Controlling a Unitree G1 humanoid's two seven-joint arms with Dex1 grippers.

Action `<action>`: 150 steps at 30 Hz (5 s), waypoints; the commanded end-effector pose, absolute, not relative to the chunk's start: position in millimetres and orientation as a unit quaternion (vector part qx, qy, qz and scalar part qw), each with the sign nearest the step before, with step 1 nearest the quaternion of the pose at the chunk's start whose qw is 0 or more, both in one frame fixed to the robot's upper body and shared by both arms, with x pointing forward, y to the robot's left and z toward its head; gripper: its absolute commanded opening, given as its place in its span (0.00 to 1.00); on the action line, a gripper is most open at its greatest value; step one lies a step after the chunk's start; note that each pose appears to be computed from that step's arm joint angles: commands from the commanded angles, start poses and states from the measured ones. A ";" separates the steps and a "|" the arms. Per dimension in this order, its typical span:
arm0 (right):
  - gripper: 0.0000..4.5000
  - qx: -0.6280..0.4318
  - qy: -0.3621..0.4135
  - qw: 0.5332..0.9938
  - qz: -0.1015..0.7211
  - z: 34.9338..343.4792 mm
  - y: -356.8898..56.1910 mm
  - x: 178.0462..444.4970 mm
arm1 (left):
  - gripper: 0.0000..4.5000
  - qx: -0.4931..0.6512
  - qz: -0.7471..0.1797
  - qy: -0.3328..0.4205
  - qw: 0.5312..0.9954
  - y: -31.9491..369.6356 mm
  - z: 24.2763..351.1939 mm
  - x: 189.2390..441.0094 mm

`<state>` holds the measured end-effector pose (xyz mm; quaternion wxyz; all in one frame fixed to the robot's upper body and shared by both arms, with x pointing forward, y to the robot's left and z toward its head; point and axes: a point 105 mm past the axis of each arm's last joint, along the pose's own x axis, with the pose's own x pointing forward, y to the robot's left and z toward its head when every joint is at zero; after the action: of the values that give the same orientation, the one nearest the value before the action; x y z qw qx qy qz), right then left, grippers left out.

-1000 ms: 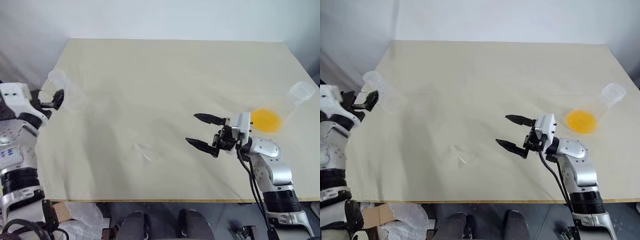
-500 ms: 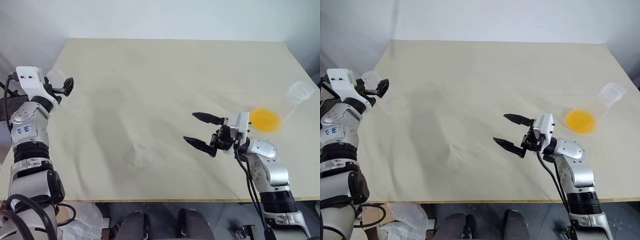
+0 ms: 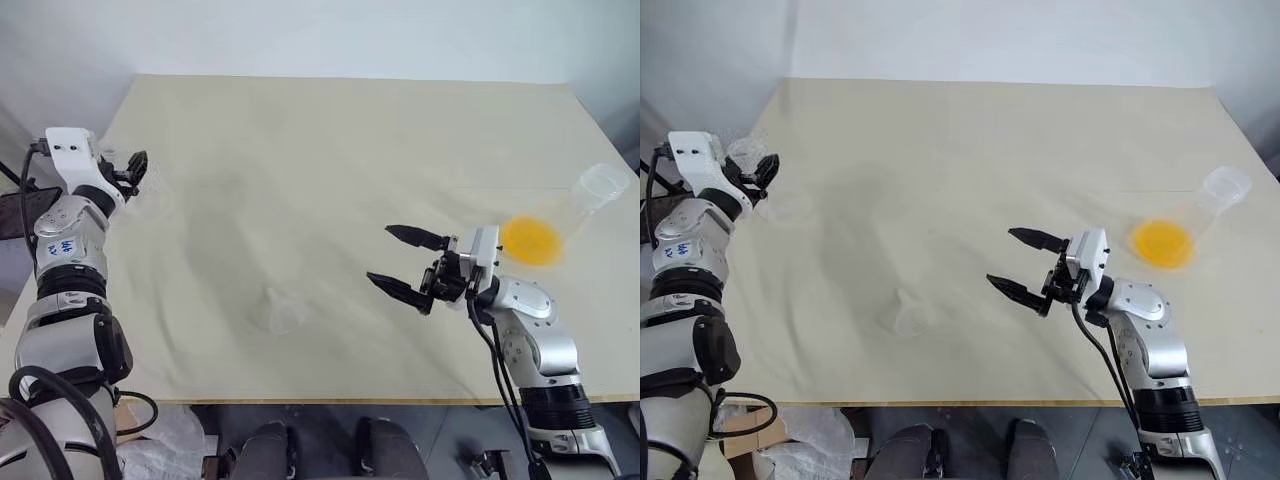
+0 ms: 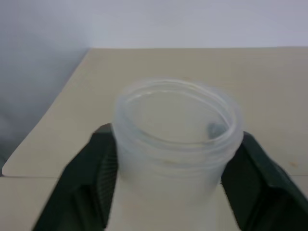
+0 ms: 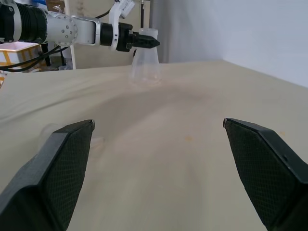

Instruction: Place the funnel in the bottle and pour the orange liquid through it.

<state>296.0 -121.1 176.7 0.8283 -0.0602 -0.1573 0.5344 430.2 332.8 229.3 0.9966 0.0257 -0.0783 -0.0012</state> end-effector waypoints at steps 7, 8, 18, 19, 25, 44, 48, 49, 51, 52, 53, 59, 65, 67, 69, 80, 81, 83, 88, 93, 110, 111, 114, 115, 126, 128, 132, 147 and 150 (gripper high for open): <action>1.00 -0.089 -0.179 0.841 0.503 188.0 -137.2 287.4 | 0.52 0.057 -0.207 -0.209 0.954 257.7 289.0 421.5; 1.00 -0.095 -0.177 0.847 0.492 188.7 -144.6 286.0 | 0.52 0.056 -0.271 -0.208 0.938 233.2 290.1 417.6; 1.00 -0.169 -0.111 0.908 0.368 178.0 -231.2 250.3 | 0.52 0.097 -0.626 -0.114 0.765 42.2 229.6 367.8; 1.00 -0.174 -0.100 0.912 0.357 173.8 -238.2 244.2 | 0.52 0.102 -0.636 -0.108 0.757 31.6 222.7 367.1; 1.00 -0.169 -0.075 0.936 0.300 162.3 -256.2 221.8 | 0.52 0.093 -0.641 -0.120 0.753 -5.9 215.6 374.3; 1.00 -0.138 -0.087 0.938 0.306 152.7 -237.4 217.4 | 0.90 0.098 -0.653 -0.116 0.742 -2.4 217.5 378.5; 1.00 -0.144 -0.093 0.931 0.323 156.1 -236.1 224.8 | 0.90 0.107 -0.645 -0.118 0.747 30.2 216.2 375.6; 1.00 -0.146 -0.095 0.928 0.329 157.9 -235.4 227.5 | 0.90 0.111 -0.640 -0.123 0.751 40.4 217.5 374.0; 1.00 -0.148 -0.098 0.924 0.340 160.3 -233.8 230.8 | 0.90 0.117 -0.632 -0.146 0.752 53.8 223.9 368.3; 1.00 -0.148 -0.100 0.920 0.348 161.8 -231.9 233.2 | 0.90 0.113 -0.620 -0.152 0.761 63.8 227.8 367.5; 1.00 -0.148 -0.102 0.916 0.358 163.8 -228.6 235.8 | 0.90 0.118 -0.605 -0.164 0.770 75.6 231.6 365.6; 1.00 -0.138 -0.104 0.874 0.453 170.8 -196.8 246.4 | 1.00 0.122 -0.494 -0.180 0.842 151.5 233.1 341.4; 1.00 -0.173 -0.090 0.810 0.554 167.1 -166.1 253.1 | 1.00 0.118 -0.352 -0.110 0.922 231.2 183.9 284.3; 1.00 -0.178 -0.089 0.788 0.582 167.7 -157.5 253.7 | 1.00 0.106 -0.307 -0.083 0.942 251.9 168.9 259.3; 1.00 -0.182 -0.088 0.777 0.597 167.9 -154.7 253.6 | 1.00 0.112 -0.293 -0.061 0.947 257.9 160.6 243.6; 1.00 -0.184 -0.080 0.766 0.611 167.7 -157.9 262.4 | 1.00 0.060 -0.295 -0.010 0.954 215.0 137.6 197.4; 1.00 -0.186 -0.081 0.771 0.603 167.8 -161.3 264.4 | 1.00 0.054 -0.306 -0.010 0.950 205.9 136.9 202.1; 1.00 -0.193 -0.077 0.781 0.588 166.4 -169.4 266.5 | 1.00 0.052 -0.330 -0.012 0.943 188.9 136.9 210.6; 1.00 -0.195 -0.062 0.808 0.553 162.2 -187.7 263.0 | 1.00 0.036 -0.354 -0.013 0.935 159.0 134.6 238.8; 1.00 -0.185 -0.058 0.821 0.537 158.5 -190.6 254.9 | 1.00 0.019 -0.392 -0.008 0.920 133.0 131.3 248.0; 1.00 -0.172 -0.073 0.836 0.516 159.3 -183.2 256.6 | 0.74 0.058 -0.346 0.044 0.935 146.9 103.4 264.7; 1.00 -0.171 -0.074 0.836 0.516 159.3 -182.5 256.9 | 0.68 0.057 -0.347 0.044 0.935 145.4 102.6 265.0; 1.00 -0.170 -0.077 0.836 0.515 159.1 -180.9 257.1 | 0.47 0.053 -0.349 0.042 0.935 143.3 101.7 265.2; 1.00 -0.170 -0.077 0.836 0.515 159.1 -180.9 257.0 | 0.40 0.052 -0.348 0.041 0.935 143.7 101.7 265.1; 1.00 -0.171 -0.080 0.849 0.493 157.4 -187.0 253.1 | 0.00 -0.010 -0.380 -0.030 0.924 153.6 142.8 268.3; 1.00 -0.171 -0.081 0.859 0.476 158.3 -192.2 250.7 | 0.00 -0.016 -0.407 -0.029 0.913 161.0 160.9 272.7; 1.00 -0.174 -0.090 0.875 0.442 161.2 -200.4 244.5 | 0.00 -0.031 -0.487 0.002 0.873 161.4 198.6 276.7; 1.00 -0.049 -0.220 0.954 0.196 198.2 -240.4 235.1 | 0.00 -0.095 -0.645 0.184 0.736 78.9 319.1 323.2; 1.00 -0.045 -0.235 0.952 0.188 200.2 -235.3 235.5 | 0.00 -0.106 -0.637 0.217 0.732 60.2 324.7 333.5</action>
<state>241.2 -238.1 187.3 0.9590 -0.0349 -0.2040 0.1935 328.7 61.6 322.6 0.7282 -0.1015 0.2041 -0.6463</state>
